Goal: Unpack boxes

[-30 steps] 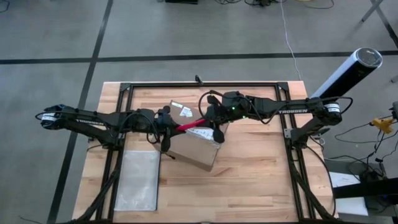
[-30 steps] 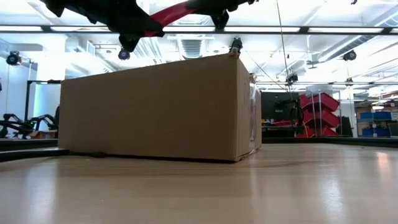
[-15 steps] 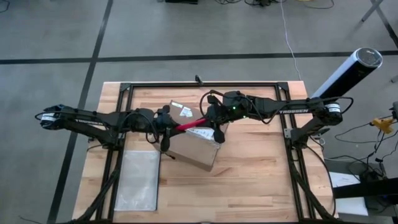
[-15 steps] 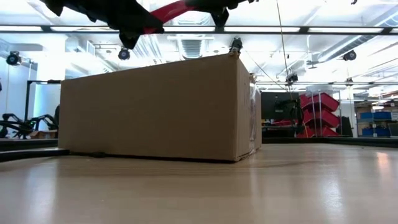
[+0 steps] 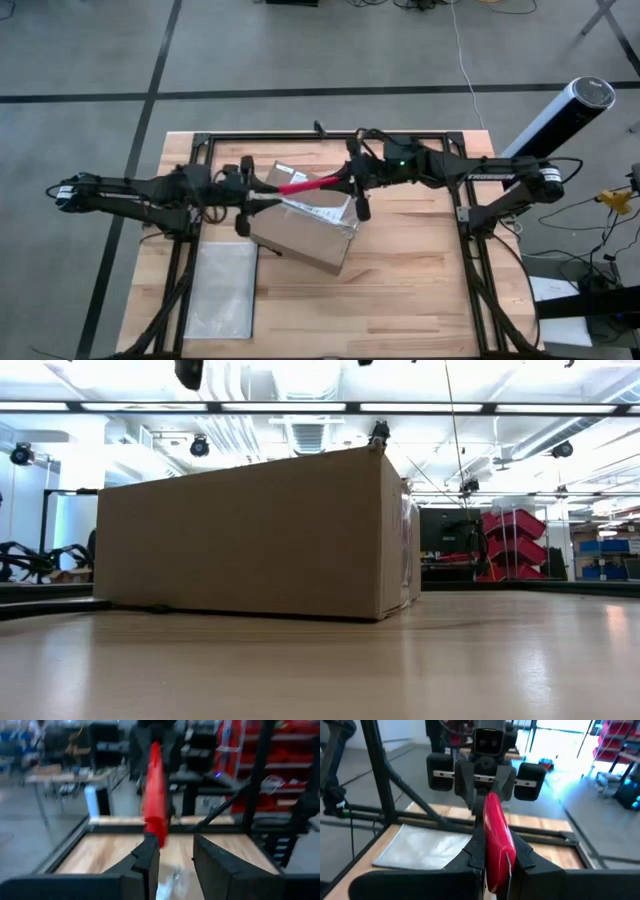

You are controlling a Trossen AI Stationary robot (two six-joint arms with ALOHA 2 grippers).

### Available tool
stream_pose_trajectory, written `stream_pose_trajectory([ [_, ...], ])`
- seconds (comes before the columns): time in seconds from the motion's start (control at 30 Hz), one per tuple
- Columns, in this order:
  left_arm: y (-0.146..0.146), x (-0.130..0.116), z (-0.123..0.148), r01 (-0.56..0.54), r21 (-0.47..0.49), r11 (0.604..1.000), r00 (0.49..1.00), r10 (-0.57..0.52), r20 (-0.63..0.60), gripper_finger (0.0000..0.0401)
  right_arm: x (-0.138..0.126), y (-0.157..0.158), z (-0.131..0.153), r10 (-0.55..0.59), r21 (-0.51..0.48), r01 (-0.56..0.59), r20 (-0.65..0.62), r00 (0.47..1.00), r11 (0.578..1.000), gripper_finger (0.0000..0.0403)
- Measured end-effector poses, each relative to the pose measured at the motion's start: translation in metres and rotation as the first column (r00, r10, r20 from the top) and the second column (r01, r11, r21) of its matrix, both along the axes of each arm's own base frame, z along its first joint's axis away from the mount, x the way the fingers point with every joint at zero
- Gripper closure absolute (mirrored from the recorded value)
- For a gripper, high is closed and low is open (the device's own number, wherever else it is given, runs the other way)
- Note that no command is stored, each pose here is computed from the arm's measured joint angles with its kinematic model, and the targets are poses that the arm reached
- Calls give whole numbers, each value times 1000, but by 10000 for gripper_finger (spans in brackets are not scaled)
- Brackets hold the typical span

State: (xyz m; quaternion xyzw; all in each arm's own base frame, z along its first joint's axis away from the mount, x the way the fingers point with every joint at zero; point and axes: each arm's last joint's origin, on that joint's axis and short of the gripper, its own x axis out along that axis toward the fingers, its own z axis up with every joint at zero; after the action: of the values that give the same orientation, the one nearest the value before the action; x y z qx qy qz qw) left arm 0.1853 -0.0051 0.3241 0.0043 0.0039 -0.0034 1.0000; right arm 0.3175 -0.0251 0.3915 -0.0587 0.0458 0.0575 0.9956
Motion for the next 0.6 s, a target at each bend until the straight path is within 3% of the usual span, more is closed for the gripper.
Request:
stream_pose_trajectory([
  [0.2,-4,-1,-5,109,69,992,979,-119,163,287,0,0,8,0,-6,1,78,997,1000,390],
  [0.43,-4,-3,-25,91,91,992,934,-117,337,282,3,0,12,12,-5,-12,144,990,1000,390],
  [0.6,-3,10,-30,70,104,992,914,-105,391,282,9,1,9,21,6,-22,147,989,1000,390],
])
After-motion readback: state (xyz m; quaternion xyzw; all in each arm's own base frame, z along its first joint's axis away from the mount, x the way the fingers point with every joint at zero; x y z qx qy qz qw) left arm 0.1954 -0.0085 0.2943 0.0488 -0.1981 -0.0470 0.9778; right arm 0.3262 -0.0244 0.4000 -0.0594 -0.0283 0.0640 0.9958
